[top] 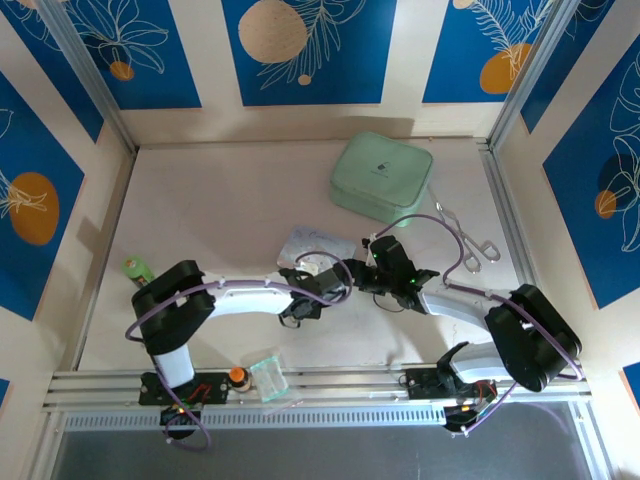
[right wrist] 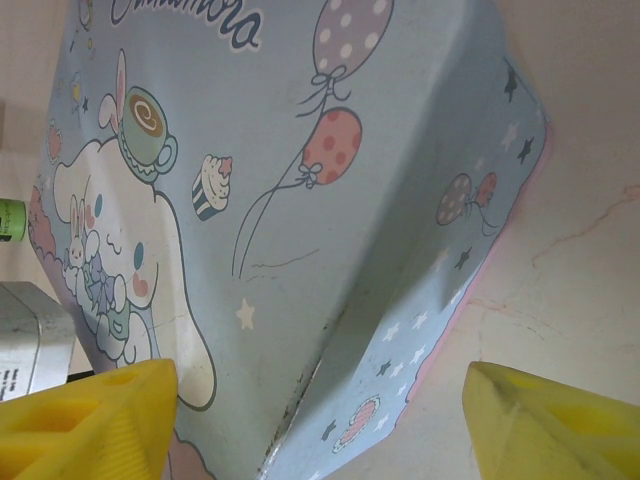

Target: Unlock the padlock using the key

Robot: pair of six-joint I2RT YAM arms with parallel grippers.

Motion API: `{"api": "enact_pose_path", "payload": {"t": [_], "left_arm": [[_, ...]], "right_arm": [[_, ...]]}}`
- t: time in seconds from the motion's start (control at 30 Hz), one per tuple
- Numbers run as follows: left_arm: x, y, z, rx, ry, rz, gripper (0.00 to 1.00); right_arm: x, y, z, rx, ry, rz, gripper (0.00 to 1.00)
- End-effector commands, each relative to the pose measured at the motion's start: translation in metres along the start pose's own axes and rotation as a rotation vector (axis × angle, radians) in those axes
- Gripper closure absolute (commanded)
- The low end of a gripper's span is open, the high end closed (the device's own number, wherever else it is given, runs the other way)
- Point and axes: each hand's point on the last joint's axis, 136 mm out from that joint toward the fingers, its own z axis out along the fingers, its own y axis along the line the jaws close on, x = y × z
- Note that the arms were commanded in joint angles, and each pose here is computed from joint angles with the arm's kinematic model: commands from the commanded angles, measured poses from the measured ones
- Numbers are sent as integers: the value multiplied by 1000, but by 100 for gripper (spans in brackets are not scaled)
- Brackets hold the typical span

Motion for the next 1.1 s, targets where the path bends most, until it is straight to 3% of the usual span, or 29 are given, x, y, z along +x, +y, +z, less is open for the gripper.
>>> {"api": "enact_pose_path", "payload": {"t": [0.0, 0.27, 0.67, 1.07], "left_arm": [[14, 15, 1, -108, 32, 63, 68], [13, 12, -14, -163, -14, 118, 63], [7, -4, -23, -163, -74, 187, 70], [18, -26, -29, -143, -52, 233, 71]], "right_arm": [[19, -28, 4, 99, 67, 37, 26], [21, -31, 5, 108, 80, 40, 26], [24, -37, 1, 113, 74, 50, 27], [24, -40, 0, 117, 73, 50, 27]]}}
